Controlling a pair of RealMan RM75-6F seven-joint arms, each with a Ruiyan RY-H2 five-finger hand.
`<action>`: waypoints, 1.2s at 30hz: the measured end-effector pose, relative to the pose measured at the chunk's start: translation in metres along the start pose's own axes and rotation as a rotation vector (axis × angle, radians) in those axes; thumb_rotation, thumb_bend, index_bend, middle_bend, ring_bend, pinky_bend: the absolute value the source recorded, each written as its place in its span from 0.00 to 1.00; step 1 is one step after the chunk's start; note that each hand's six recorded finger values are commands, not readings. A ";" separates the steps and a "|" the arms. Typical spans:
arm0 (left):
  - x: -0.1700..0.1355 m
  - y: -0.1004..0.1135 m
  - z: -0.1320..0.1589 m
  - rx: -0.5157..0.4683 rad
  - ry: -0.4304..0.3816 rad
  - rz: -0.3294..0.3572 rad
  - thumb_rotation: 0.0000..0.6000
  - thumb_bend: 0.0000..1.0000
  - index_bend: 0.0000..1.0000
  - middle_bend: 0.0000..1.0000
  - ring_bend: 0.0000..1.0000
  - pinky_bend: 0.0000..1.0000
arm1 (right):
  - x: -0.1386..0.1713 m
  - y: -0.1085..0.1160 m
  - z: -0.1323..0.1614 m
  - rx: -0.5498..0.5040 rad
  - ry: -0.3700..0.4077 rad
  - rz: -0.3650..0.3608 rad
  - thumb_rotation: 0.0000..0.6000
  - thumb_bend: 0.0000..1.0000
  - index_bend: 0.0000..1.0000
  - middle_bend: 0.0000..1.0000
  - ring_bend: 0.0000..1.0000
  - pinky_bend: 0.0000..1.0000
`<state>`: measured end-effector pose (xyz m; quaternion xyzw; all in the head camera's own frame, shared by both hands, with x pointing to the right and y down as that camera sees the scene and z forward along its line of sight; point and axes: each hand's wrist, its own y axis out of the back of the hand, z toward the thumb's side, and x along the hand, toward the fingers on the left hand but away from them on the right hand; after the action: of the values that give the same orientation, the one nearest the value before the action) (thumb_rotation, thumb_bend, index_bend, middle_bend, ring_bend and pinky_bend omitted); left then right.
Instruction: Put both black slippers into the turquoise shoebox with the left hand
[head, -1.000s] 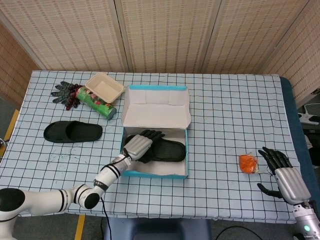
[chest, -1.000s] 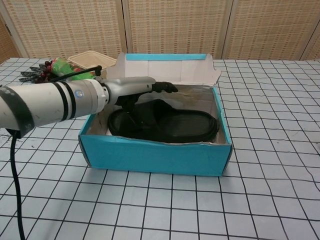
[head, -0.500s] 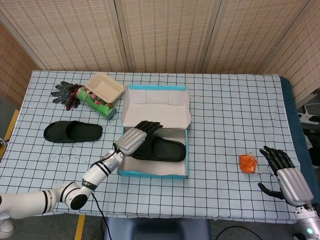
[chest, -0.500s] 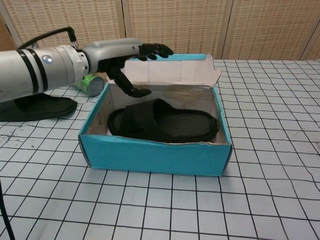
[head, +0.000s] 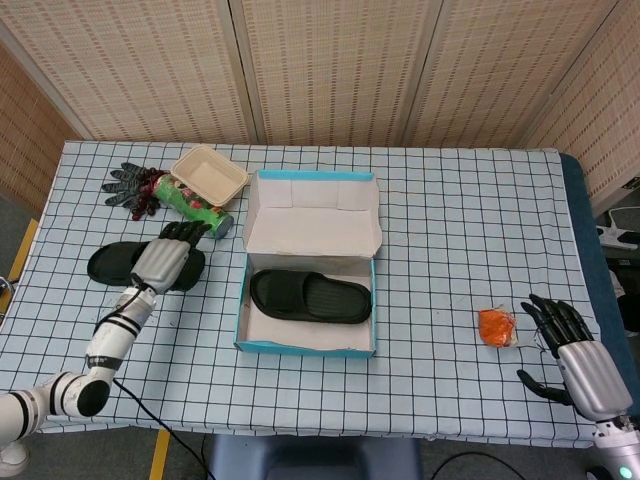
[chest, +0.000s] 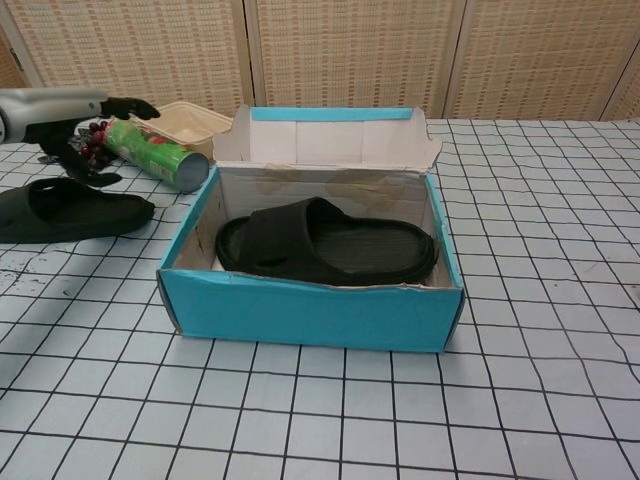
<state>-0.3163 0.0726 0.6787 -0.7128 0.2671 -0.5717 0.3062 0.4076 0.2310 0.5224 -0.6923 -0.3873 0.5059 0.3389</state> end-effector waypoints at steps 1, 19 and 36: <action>0.000 -0.003 -0.010 0.006 0.022 -0.009 1.00 0.39 0.00 0.00 0.00 0.01 | 0.002 0.002 0.001 -0.002 0.004 -0.008 1.00 0.13 0.00 0.00 0.00 0.00; 0.000 -0.043 -0.113 0.114 0.245 -0.084 1.00 0.38 0.00 0.00 0.00 0.00 | 0.009 -0.001 0.009 0.012 0.016 -0.010 1.00 0.13 0.00 0.00 0.00 0.00; 0.016 -0.063 -0.126 0.148 0.289 -0.113 1.00 0.39 0.00 0.00 0.00 0.01 | 0.008 -0.005 0.010 0.015 0.015 0.009 1.00 0.13 0.00 0.00 0.00 0.00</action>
<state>-0.4345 0.0864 0.7555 -0.6125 0.2248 -0.7028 0.2837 0.3984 0.2417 0.5208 -0.6953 -0.3775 0.5052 0.3448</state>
